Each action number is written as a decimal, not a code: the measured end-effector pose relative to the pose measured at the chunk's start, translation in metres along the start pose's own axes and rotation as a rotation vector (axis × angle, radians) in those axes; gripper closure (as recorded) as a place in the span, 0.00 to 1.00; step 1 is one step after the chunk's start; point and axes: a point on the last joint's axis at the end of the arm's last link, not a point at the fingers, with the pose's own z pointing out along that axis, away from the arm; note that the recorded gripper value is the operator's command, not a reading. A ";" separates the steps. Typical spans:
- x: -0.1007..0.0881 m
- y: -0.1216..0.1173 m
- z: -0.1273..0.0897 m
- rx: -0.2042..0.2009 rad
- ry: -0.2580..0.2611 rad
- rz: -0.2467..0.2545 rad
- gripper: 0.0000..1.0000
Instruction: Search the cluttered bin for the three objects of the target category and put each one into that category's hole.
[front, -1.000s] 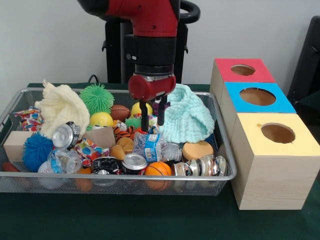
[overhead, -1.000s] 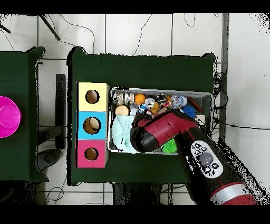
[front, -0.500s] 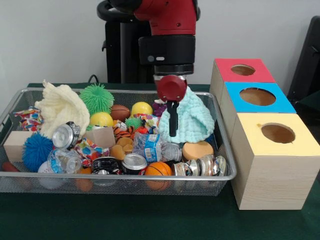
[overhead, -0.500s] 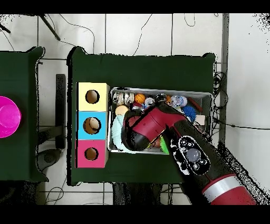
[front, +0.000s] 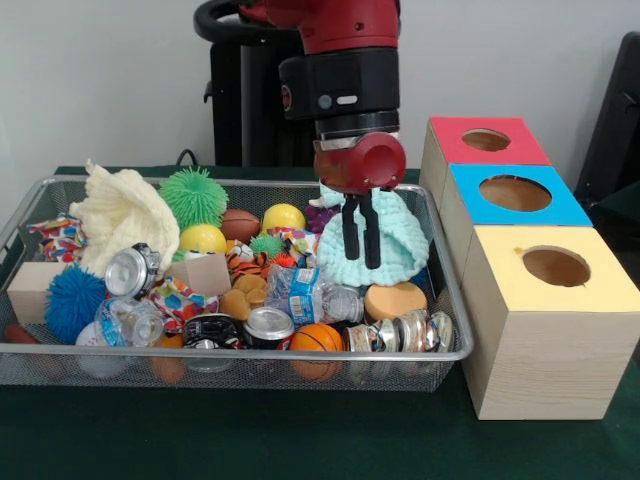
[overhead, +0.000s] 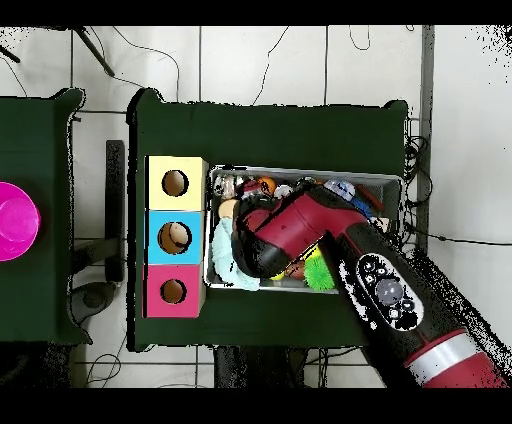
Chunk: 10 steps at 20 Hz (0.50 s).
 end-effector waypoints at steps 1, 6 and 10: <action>0.002 0.002 0.001 -0.008 -0.006 0.025 0.00; 0.017 0.035 0.022 -0.109 -0.031 0.253 0.00; 0.018 0.068 0.041 -0.193 -0.012 0.370 0.00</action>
